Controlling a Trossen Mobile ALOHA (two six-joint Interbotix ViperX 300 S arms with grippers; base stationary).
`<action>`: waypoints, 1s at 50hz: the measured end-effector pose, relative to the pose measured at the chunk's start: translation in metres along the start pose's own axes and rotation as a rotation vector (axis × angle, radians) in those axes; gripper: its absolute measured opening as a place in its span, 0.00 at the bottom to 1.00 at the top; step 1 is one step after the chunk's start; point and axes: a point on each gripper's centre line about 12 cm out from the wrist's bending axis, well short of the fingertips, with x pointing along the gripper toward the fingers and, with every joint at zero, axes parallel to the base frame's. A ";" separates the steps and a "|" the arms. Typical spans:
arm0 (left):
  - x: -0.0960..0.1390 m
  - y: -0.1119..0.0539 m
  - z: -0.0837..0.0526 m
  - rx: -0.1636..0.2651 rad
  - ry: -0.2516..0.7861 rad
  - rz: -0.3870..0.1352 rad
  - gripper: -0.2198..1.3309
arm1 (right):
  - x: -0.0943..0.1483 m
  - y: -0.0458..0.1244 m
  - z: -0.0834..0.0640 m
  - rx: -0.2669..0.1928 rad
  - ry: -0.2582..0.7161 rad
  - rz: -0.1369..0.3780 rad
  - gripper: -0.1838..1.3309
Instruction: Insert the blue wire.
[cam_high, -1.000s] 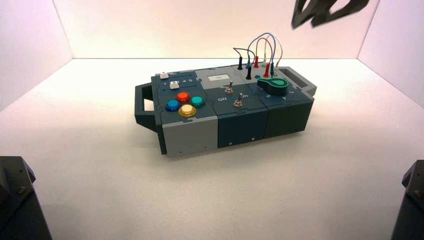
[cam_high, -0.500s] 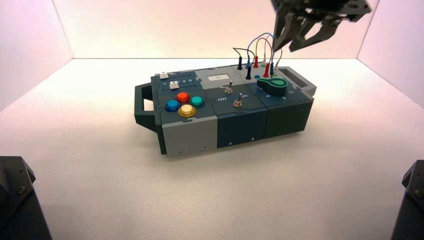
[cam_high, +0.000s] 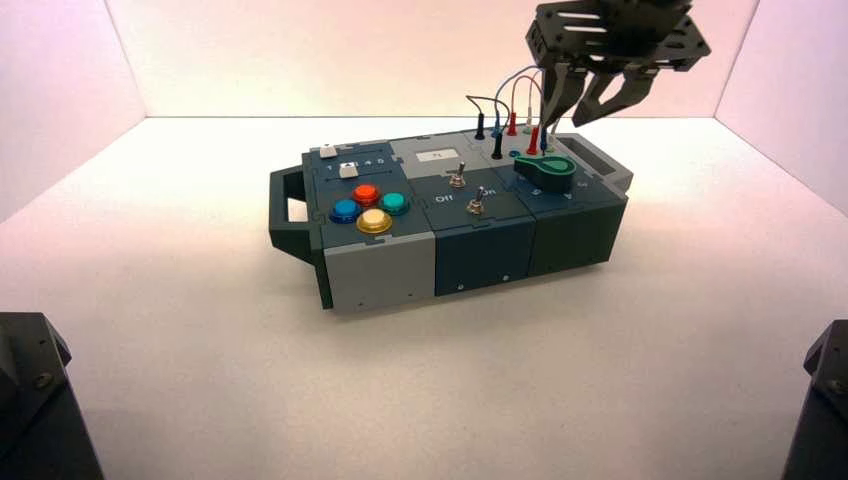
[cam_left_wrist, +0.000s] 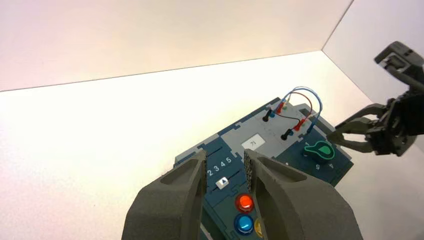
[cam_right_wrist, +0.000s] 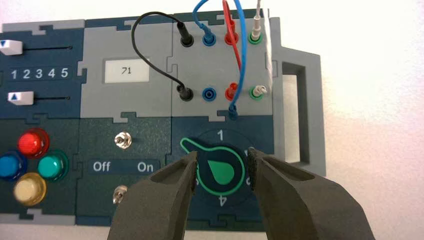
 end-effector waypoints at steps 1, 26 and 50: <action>0.000 0.000 0.000 -0.002 0.000 0.000 0.69 | 0.001 0.001 0.001 -0.001 0.002 0.000 0.79; -0.001 -0.001 0.003 0.002 -0.004 -0.001 0.69 | 0.018 -0.001 0.015 -0.009 0.014 -0.019 0.71; -0.001 -0.001 0.003 0.002 -0.004 -0.001 0.69 | 0.026 -0.008 0.016 -0.031 0.030 -0.039 0.50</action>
